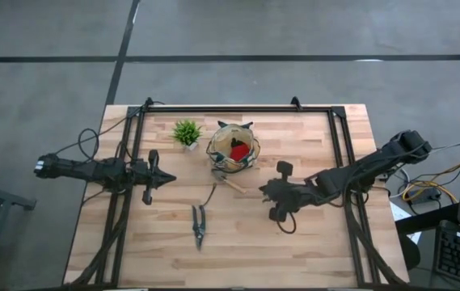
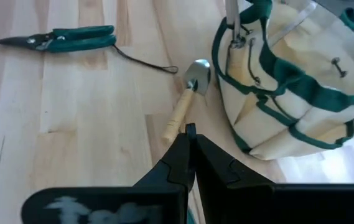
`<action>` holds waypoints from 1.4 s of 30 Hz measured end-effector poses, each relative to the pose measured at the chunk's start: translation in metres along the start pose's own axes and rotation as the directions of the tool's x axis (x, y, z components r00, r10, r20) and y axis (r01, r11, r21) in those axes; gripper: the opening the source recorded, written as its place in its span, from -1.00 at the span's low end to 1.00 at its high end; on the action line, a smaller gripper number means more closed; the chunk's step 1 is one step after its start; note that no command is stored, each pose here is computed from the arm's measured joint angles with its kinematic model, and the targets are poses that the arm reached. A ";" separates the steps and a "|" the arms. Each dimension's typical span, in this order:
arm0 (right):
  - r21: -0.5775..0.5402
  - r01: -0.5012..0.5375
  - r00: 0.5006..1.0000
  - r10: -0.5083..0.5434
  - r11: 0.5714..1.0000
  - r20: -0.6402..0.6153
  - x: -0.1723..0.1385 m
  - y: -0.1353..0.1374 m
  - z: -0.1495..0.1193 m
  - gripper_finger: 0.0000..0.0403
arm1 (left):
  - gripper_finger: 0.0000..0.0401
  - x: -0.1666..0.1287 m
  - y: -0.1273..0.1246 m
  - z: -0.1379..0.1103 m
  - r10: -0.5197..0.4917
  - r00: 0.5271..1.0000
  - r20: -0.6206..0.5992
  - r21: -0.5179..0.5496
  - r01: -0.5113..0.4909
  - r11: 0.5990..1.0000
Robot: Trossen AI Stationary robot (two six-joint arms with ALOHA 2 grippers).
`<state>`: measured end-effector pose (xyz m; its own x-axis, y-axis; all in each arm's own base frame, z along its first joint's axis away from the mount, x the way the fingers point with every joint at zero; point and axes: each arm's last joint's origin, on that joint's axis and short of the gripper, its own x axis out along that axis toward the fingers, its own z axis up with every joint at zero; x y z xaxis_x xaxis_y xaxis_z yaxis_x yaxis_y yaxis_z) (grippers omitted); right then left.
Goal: Pick & Place Garden tools in Gardening bag
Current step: Put the top green shear scissors into the white gardening bag
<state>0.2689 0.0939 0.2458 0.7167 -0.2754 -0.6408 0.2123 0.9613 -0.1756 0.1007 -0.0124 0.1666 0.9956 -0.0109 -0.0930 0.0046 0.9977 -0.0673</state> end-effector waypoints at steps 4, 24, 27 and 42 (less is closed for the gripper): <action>-0.008 0.021 1.000 -0.021 1.000 0.014 -0.005 -0.003 0.004 -0.96 | -0.95 0.000 0.000 0.000 0.000 1.000 -0.003 0.000 0.000 1.000; 0.009 0.122 0.984 -0.122 0.993 0.132 -0.047 -0.036 0.019 -0.96 | -0.95 0.000 0.000 -0.001 0.001 1.000 -0.005 0.001 -0.001 1.000; 0.011 0.130 0.980 -0.130 0.992 0.149 -0.052 -0.042 0.021 -0.96 | -0.95 0.000 0.000 -0.001 0.000 1.000 -0.005 0.001 0.000 1.000; 0.037 0.219 0.955 -0.222 0.975 0.197 -0.066 -0.077 0.029 -0.96 | -0.95 0.000 0.000 0.000 0.000 1.000 -0.005 0.001 0.000 1.000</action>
<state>0.2246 0.0374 0.3237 0.7683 -0.4784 -0.4253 0.3888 0.8766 -0.2836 0.1007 -0.0124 0.1662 0.9951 -0.0110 -0.0980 0.0045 0.9978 -0.0665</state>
